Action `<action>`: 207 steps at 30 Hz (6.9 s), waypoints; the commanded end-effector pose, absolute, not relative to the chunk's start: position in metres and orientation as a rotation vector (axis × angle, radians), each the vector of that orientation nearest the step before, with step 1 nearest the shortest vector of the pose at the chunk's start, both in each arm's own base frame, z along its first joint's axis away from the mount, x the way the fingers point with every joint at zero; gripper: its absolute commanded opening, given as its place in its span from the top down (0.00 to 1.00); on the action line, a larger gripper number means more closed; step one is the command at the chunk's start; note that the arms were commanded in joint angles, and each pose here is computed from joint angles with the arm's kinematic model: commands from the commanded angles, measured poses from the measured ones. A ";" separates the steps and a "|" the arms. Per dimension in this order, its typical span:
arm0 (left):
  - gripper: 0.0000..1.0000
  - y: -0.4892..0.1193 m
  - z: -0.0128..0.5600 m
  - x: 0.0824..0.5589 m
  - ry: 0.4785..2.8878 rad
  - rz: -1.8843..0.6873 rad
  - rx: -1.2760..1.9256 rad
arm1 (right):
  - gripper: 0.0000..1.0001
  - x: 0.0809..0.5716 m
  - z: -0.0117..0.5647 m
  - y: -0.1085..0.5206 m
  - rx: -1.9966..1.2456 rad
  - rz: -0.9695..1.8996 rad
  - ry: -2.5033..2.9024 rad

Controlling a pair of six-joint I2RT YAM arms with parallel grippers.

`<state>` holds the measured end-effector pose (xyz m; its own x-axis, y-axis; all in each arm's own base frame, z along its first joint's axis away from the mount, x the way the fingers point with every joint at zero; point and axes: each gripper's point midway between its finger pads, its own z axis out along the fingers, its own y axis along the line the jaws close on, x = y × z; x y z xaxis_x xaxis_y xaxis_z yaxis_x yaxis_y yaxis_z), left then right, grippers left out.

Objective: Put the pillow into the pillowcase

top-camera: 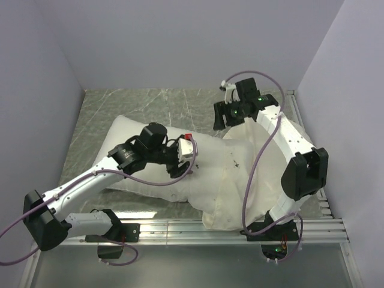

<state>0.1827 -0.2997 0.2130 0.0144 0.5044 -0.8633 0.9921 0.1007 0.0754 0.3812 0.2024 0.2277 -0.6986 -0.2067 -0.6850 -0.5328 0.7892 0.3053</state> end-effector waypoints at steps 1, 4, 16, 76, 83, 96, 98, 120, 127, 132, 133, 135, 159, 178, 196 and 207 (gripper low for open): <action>0.30 -0.287 0.239 0.209 1.573 -0.675 1.411 | 0.26 0.345 0.186 0.161 -0.636 0.428 2.527; 0.27 -0.285 0.238 0.223 1.520 -0.616 1.424 | 0.27 0.343 0.161 0.150 -0.656 0.361 2.591; 0.29 -0.272 0.203 0.272 1.617 -0.455 1.365 | 0.80 0.344 0.128 0.171 -0.623 0.513 2.688; 0.89 -0.218 0.205 0.392 1.788 -0.506 0.703 | 0.23 0.384 0.292 0.349 -0.477 1.334 2.033; 0.36 -0.220 0.243 0.353 1.706 -0.503 0.878 | 0.24 0.329 0.264 0.229 -0.526 0.827 2.138; 0.01 -0.256 0.210 0.268 1.661 -0.342 1.153 | 0.21 0.279 0.091 0.169 -0.594 0.412 2.516; 0.01 -0.254 0.197 0.266 1.685 -0.312 1.143 | 0.24 0.290 0.083 0.173 -0.527 0.409 2.525; 0.14 -0.281 0.125 0.274 1.870 -0.368 1.046 | 1.00 0.306 0.094 0.209 -0.500 0.556 2.448; 1.00 -0.305 0.164 0.316 1.842 -0.431 0.868 | 1.00 0.281 0.153 0.241 -0.690 0.769 2.266; 1.00 -0.292 0.226 0.372 1.846 -0.536 0.550 | 1.00 0.252 0.213 0.276 -0.932 0.915 2.064; 1.00 -0.290 0.248 0.384 1.819 -0.560 0.495 | 1.00 0.245 0.221 0.281 -0.977 0.955 2.040; 1.00 -0.281 0.269 0.399 1.806 -0.614 0.400 | 1.00 0.240 0.253 0.295 -1.026 1.017 1.952; 0.23 -0.267 0.200 0.221 1.852 -0.974 1.136 | 0.10 0.216 0.287 0.245 -1.023 1.386 1.968; 0.16 -0.213 0.260 0.438 1.727 -0.282 0.779 | 0.26 0.511 0.195 0.240 -0.263 0.616 2.293; 0.45 -0.210 0.133 0.329 2.073 -0.660 1.007 | 0.22 0.410 0.216 0.275 -0.623 0.697 2.210; 0.47 -0.211 0.139 0.292 1.936 -0.446 1.057 | 0.19 0.387 0.148 0.247 -0.559 0.644 2.591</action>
